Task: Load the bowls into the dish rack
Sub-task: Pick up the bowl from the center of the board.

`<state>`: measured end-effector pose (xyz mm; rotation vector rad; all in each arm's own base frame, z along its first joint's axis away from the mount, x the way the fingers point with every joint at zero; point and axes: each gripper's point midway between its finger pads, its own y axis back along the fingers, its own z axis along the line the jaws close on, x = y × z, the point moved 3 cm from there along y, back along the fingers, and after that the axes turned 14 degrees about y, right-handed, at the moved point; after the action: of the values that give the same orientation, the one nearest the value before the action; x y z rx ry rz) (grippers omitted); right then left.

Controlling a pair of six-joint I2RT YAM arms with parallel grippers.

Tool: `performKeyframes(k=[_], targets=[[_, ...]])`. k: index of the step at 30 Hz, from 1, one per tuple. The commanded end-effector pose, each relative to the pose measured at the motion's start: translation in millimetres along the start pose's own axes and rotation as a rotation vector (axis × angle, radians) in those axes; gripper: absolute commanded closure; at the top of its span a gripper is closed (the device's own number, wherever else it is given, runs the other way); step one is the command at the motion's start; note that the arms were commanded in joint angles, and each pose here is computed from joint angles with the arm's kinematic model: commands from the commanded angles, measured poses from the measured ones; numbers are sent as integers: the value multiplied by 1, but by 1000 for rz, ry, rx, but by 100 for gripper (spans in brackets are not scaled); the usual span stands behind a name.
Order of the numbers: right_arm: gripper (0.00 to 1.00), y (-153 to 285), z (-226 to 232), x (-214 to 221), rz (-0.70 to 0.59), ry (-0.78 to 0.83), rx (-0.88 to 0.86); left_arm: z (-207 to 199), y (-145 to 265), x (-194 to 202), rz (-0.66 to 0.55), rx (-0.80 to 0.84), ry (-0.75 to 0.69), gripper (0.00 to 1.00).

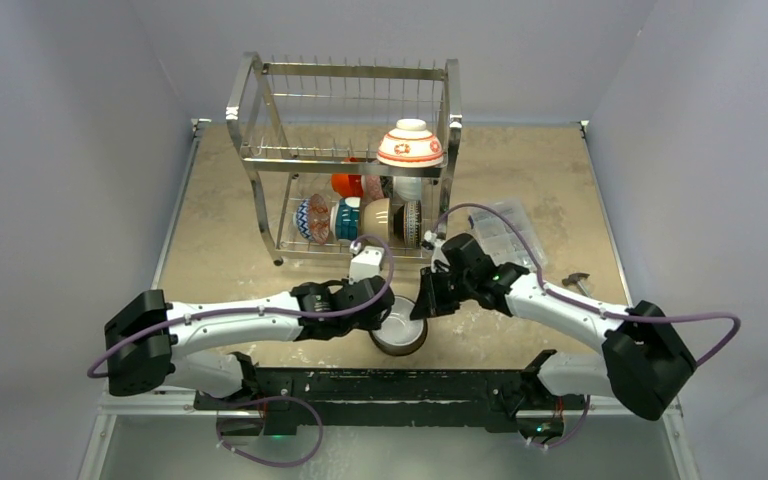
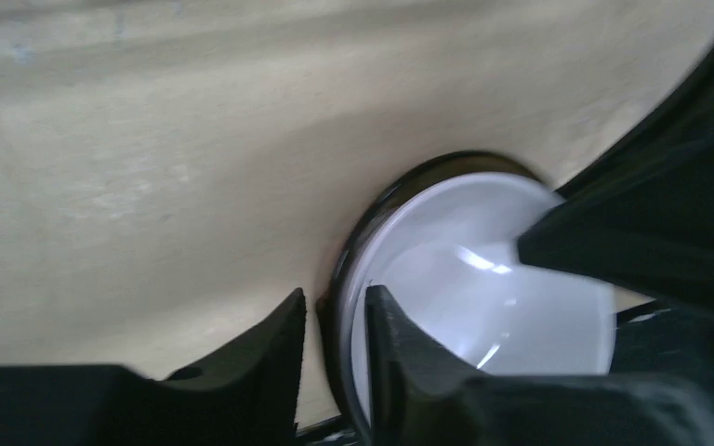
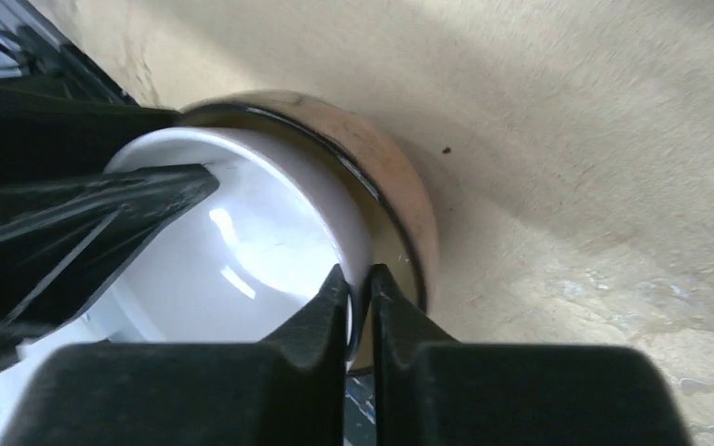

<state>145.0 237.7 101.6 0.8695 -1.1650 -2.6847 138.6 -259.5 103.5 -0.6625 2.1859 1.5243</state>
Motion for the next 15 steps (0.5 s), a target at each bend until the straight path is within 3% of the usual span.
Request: performKeyframes(k=[1,3,5,15], targets=[[100,4,16,-28,-75,75,-9,-39,16,-29,-83,159,113,55],[100,6,16,-33,-87,88,-3,-36,18,-31,-93,150,113,37],[100,8,17,-36,-95,100,5,-32,22,-33,-105,143,115,28],[100,27,18,-58,-181,133,87,-39,48,-53,-120,291,203,2]])
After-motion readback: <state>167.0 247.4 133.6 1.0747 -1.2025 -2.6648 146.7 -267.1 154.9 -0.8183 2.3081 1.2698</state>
